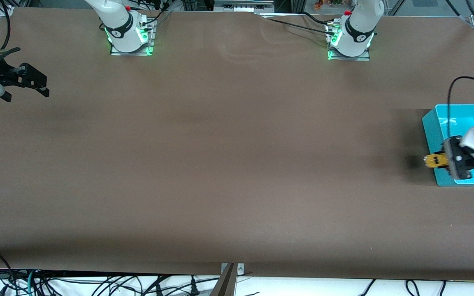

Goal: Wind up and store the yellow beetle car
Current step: 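Lift the car with the left gripper and carry it into the cyan bin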

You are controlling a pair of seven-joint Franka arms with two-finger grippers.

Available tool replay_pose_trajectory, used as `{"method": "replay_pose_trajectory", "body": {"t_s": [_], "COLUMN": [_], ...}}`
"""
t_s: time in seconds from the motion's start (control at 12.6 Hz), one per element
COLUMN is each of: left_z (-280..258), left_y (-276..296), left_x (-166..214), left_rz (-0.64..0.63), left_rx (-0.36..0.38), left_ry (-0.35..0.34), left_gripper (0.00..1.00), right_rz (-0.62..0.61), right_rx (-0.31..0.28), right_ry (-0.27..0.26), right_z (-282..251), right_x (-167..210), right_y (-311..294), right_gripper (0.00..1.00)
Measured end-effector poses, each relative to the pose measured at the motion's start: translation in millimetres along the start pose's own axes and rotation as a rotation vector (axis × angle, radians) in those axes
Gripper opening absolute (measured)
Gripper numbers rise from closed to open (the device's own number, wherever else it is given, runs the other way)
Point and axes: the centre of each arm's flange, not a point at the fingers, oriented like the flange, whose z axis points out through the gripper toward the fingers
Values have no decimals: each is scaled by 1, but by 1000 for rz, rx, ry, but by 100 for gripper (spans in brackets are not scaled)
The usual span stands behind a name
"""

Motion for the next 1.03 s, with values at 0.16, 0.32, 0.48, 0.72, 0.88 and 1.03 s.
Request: {"method": "replay_pose_trajectory", "body": {"t_s": [0.16, 0.32, 0.48, 0.72, 0.88, 1.03], "left_z": [7, 22, 51, 98, 119, 126], "left_y": [16, 31, 35, 31, 32, 31], "left_x": [-64, -115, -140, -159, -170, -177], "left_rz": [22, 7, -1, 21, 18, 13], "left_rx": [-12, -39, -56, -53, -53, -35], "left_ry": [7, -17, -10, 2, 8, 4], "left_gripper": [48, 48, 48, 48, 48, 48], "right_rz": [0, 0, 0, 0, 0, 0], "right_rx": [0, 0, 0, 0, 0, 0], "right_ry": [0, 0, 0, 0, 0, 0], "right_z": [0, 0, 0, 0, 0, 0], "right_x": [0, 0, 0, 0, 0, 0], "right_y": [0, 0, 0, 0, 0, 0], "right_gripper": [100, 100, 100, 100, 100, 100]}}
